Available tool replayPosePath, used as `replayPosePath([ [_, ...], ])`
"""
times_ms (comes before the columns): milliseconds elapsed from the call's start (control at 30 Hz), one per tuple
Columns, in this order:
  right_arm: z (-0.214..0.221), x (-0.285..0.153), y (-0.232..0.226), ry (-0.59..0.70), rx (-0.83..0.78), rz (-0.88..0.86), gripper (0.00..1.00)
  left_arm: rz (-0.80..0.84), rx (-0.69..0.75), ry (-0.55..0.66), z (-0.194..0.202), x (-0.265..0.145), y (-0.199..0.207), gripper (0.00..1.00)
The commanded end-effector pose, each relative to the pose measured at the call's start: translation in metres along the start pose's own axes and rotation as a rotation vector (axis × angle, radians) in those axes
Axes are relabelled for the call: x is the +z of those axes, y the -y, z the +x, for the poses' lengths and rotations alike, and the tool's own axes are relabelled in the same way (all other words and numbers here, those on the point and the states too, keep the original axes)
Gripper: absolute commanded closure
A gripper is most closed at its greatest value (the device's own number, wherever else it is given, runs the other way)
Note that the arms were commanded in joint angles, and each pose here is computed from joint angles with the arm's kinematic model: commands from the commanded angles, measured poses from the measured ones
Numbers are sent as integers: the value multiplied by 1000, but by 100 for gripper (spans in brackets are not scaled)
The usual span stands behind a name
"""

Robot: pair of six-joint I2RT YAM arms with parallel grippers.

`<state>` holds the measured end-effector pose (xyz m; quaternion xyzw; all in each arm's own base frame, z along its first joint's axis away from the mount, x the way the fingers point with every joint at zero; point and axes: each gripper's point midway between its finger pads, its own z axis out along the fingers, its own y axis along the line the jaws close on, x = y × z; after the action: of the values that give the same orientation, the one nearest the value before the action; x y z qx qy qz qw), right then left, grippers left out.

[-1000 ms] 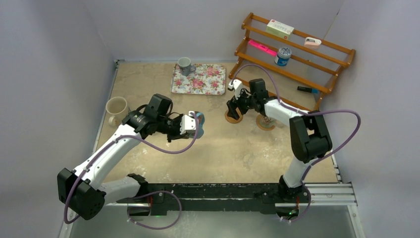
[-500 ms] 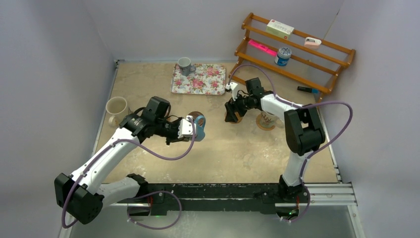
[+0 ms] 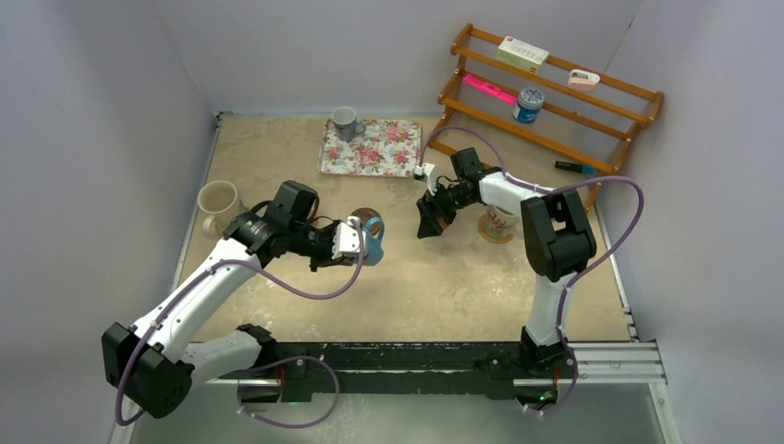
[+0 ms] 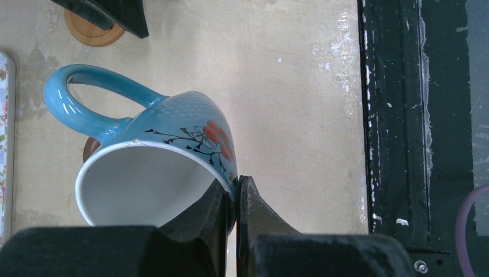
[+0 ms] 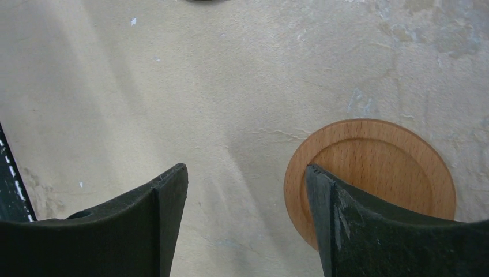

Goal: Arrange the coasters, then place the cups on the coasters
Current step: Move the coaster to the center of the board.

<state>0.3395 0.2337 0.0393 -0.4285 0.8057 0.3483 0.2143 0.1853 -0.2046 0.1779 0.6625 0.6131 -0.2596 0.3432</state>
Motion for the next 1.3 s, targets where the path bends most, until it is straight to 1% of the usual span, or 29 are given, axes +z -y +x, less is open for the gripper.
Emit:
replayPosePath([
  [0, 20, 6, -19, -83, 27, -98, 24, -6, 91, 87, -21, -2, -3, 100],
  [133, 25, 5, -26, -107, 12, -115, 24, -3, 88, 88, -21, -2, -3, 100],
  [433, 21, -5, -33, -98, -25, -103, 25, 0, 89, 90, -21, -1, -3, 100],
  [667, 22, -6, -30, -112, -30, -85, 26, 3, 89, 90, -21, -1, -2, 100],
  [767, 18, -8, -22, -100, -35, -25, 26, 5, 88, 92, -21, 0, -2, 100],
  [900, 5, -11, -7, -45, -54, 85, 25, 7, 87, 90, -21, 0, -3, 100],
  [1000, -1, -13, 0, -23, -48, 132, 25, 9, 86, 89, -21, 1, -2, 100],
  [1167, 3, -16, 8, -47, -51, 173, 25, 9, 85, 91, -21, 0, -2, 100],
  [1267, 10, -14, 7, -86, -36, 159, 26, 9, 85, 91, -22, 0, -2, 100],
])
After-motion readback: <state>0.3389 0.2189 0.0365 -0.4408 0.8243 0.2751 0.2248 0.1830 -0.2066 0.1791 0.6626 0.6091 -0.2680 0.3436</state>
